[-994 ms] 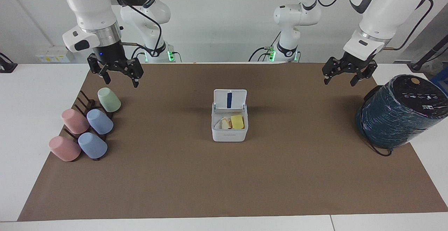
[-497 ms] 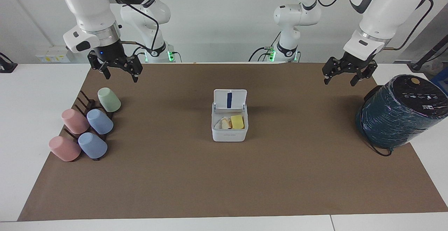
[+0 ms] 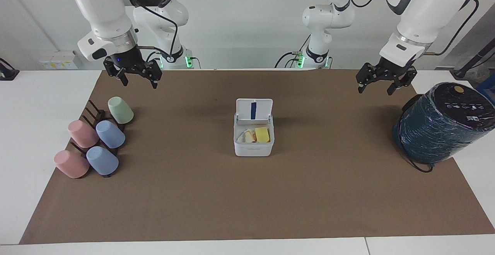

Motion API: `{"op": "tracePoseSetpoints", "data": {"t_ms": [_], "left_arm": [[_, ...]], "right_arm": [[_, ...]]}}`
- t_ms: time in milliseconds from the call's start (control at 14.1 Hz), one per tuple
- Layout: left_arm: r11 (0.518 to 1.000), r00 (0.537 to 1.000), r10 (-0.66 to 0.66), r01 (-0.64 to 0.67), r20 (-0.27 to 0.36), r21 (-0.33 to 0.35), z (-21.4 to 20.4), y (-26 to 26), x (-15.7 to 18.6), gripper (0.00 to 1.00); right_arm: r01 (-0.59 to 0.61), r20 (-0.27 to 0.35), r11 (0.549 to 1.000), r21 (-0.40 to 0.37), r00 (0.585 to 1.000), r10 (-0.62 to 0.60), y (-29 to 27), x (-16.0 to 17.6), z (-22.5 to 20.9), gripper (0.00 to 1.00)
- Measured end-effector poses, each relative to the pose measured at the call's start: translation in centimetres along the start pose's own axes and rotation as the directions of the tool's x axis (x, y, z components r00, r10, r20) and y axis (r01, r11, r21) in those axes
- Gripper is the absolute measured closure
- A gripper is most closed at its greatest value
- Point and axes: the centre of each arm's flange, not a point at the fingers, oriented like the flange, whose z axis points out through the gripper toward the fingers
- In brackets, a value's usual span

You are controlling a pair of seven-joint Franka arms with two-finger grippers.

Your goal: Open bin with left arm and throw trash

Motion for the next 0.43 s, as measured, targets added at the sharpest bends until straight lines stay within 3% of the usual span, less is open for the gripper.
{"op": "tracePoseSetpoints", "data": {"t_ms": [213,426], "left_arm": [[1.0,1.0,0.0,0.0,0.0,0.0,0.0,0.0,0.0,0.0],[1.0,1.0,0.0,0.0,0.0,0.0,0.0,0.0,0.0,0.0]], "right_arm": [[0.009,-0.039,1.0,0.007,0.999,-0.009,-0.06,0.37,-0.26,0.0],[0.028,-0.039,1.0,0.006,0.999,-0.028,-0.06,0.39,-0.12,0.0]]}}
